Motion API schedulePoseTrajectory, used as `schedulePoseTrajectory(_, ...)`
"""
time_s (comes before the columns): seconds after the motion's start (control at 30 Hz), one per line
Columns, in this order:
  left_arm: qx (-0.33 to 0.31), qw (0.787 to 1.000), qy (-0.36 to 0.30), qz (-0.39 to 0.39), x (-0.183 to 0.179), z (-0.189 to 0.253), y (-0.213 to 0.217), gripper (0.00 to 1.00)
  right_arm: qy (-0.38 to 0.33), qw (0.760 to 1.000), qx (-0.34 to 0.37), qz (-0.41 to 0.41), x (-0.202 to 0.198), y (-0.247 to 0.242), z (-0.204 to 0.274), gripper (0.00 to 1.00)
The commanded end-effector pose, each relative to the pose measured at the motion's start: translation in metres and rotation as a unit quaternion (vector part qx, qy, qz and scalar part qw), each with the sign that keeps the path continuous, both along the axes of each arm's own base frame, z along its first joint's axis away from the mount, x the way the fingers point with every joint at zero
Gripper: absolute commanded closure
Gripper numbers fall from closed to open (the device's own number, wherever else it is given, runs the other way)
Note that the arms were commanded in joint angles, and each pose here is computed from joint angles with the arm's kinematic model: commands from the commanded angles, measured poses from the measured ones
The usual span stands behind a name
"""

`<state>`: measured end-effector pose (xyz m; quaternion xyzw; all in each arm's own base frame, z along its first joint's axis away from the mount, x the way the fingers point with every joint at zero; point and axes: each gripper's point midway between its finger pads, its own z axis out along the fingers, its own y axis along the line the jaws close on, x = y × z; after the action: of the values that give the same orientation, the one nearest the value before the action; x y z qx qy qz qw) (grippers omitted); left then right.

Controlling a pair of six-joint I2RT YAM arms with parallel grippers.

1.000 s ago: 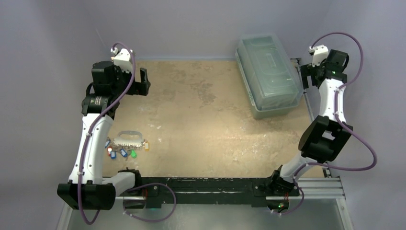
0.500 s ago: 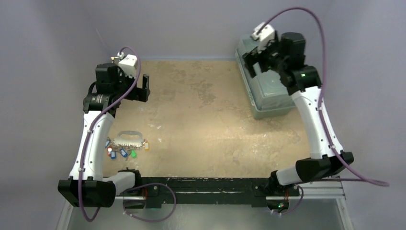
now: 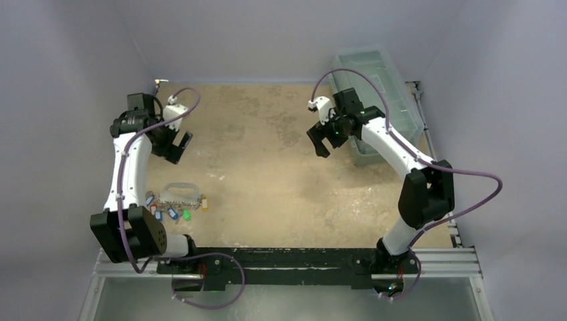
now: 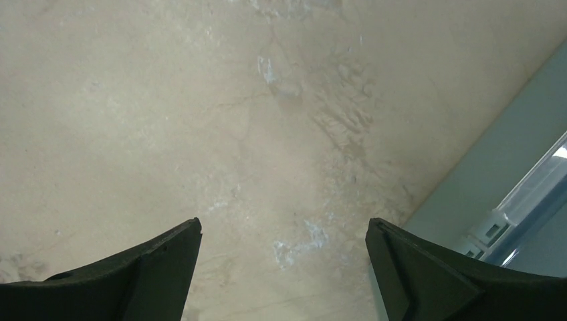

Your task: Remove the keys from the keyring

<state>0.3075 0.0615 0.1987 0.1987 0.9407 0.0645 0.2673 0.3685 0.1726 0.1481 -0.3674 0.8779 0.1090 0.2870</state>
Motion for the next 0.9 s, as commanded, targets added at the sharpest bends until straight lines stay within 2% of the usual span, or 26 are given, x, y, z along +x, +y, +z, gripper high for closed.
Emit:
schedulePoseTrajectory(0.0, 0.088, 0.984, 0.126, -0.09, -0.048, -0.039, 0.048, 0.01, -0.035, 0.999, -0.002, -0.014, 0.004, -0.016, 0.016, 0.01)
schedulePoseTrajectory(0.33, 0.142, 0.945, 0.245, -0.167, -0.109, -0.128, 0.082, 0.01, -0.02, 0.997, -0.033, -0.071, 0.018, -0.09, 0.001, 0.01)
schedulePoseTrajectory(0.5, 0.142, 0.934, 0.273, -0.183, -0.123, -0.166, 0.083, 0.01, -0.03, 0.997, -0.023, -0.067, 0.012, -0.092, 0.014, 0.01)
schedulePoseTrajectory(0.6, 0.092, 0.934, 0.274, -0.211, -0.126, -0.185, 0.063, 0.02, -0.029, 0.998, 0.003, -0.05, 0.004, -0.083, 0.028, 0.01)
schedulePoseTrajectory(0.7, 0.057, 0.928, 0.279, -0.239, -0.121, -0.196, 0.037, 0.13, -0.03, 0.998, 0.044, -0.038, -0.004, -0.069, 0.043, 0.01)
schedulePoseTrajectory(0.87, 0.015, 0.924, 0.246, -0.291, -0.089, -0.202, -0.037, 0.16, -0.025, 0.993, 0.11, -0.021, -0.012, -0.047, 0.064, 0.01)
